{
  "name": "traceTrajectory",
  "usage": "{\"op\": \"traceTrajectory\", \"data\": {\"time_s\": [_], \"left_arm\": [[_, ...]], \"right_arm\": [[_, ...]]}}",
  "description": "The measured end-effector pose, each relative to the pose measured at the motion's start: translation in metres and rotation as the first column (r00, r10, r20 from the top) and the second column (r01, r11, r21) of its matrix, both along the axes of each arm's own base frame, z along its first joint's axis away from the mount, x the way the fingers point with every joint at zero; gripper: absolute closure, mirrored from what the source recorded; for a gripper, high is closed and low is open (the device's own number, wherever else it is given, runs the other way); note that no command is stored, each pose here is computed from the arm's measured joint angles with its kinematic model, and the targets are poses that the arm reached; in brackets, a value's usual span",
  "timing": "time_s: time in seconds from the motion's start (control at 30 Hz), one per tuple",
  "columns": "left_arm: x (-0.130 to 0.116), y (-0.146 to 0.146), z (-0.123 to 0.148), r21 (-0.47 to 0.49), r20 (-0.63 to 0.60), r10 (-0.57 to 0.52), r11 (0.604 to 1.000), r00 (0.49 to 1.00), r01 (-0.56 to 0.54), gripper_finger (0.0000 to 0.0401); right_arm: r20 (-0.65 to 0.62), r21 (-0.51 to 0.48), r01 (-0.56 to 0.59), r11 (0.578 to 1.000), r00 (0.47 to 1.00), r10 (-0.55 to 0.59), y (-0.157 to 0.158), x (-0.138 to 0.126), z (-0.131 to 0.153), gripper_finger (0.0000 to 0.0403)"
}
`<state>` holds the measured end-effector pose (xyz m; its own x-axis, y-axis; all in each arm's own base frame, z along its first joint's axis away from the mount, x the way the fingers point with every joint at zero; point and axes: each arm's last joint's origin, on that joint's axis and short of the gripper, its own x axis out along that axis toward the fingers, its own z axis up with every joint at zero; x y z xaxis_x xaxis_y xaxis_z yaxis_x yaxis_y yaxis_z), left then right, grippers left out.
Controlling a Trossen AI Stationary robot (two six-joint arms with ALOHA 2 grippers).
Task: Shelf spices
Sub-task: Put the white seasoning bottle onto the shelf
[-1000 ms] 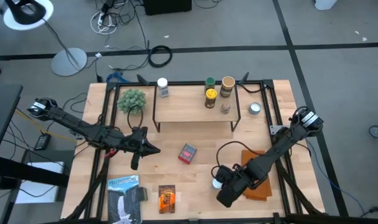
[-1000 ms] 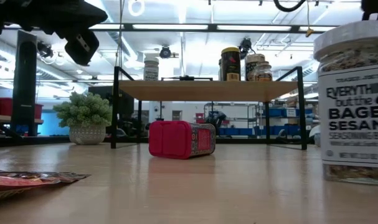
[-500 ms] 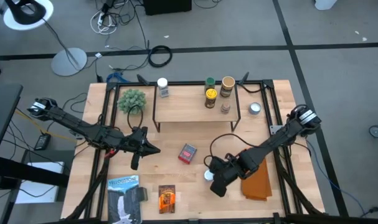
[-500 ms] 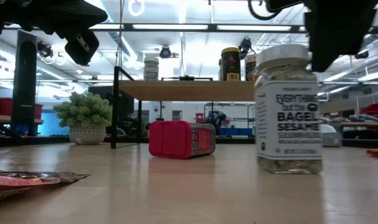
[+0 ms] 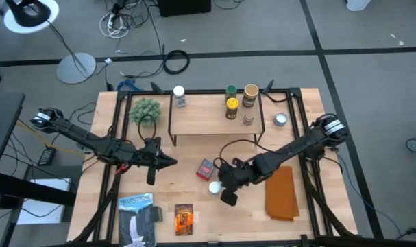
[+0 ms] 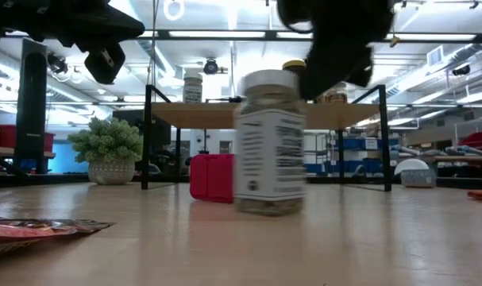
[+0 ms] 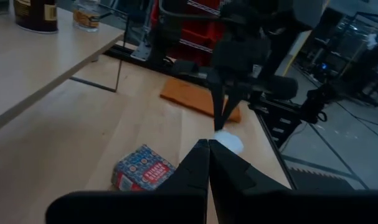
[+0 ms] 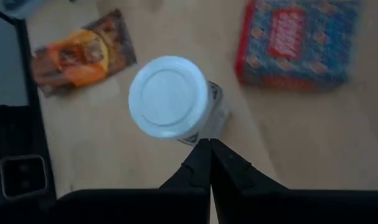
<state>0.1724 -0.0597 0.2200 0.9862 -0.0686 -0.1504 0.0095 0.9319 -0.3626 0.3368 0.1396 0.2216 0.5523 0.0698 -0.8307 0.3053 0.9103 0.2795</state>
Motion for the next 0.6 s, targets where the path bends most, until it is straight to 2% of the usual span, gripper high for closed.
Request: {"op": "traceTrajectory", "data": {"time_s": [0.3,0.47,0.6], "left_arm": [[0.0,0.001,0.0,0.002,0.001,0.014,1.0,1.0,-0.014,0.0386],[0.0,0.001,0.0,0.002,0.002,0.014,1.0,1.0,-0.014,0.0386],[0.0,0.001,0.0,0.002,0.002,0.017,1.0,1.0,-0.017,0.0386]], "right_arm": [[-0.001,0.035,-0.042,0.999,0.999,0.042,-0.006,0.03,-0.04,0.0403],[0.09,0.1,-0.082,0.992,0.993,0.073,-0.002,0.039,-0.038,0.0403],[0.169,0.116,-0.117,0.986,0.981,0.097,0.001,0.044,-0.033,0.0403]]}}
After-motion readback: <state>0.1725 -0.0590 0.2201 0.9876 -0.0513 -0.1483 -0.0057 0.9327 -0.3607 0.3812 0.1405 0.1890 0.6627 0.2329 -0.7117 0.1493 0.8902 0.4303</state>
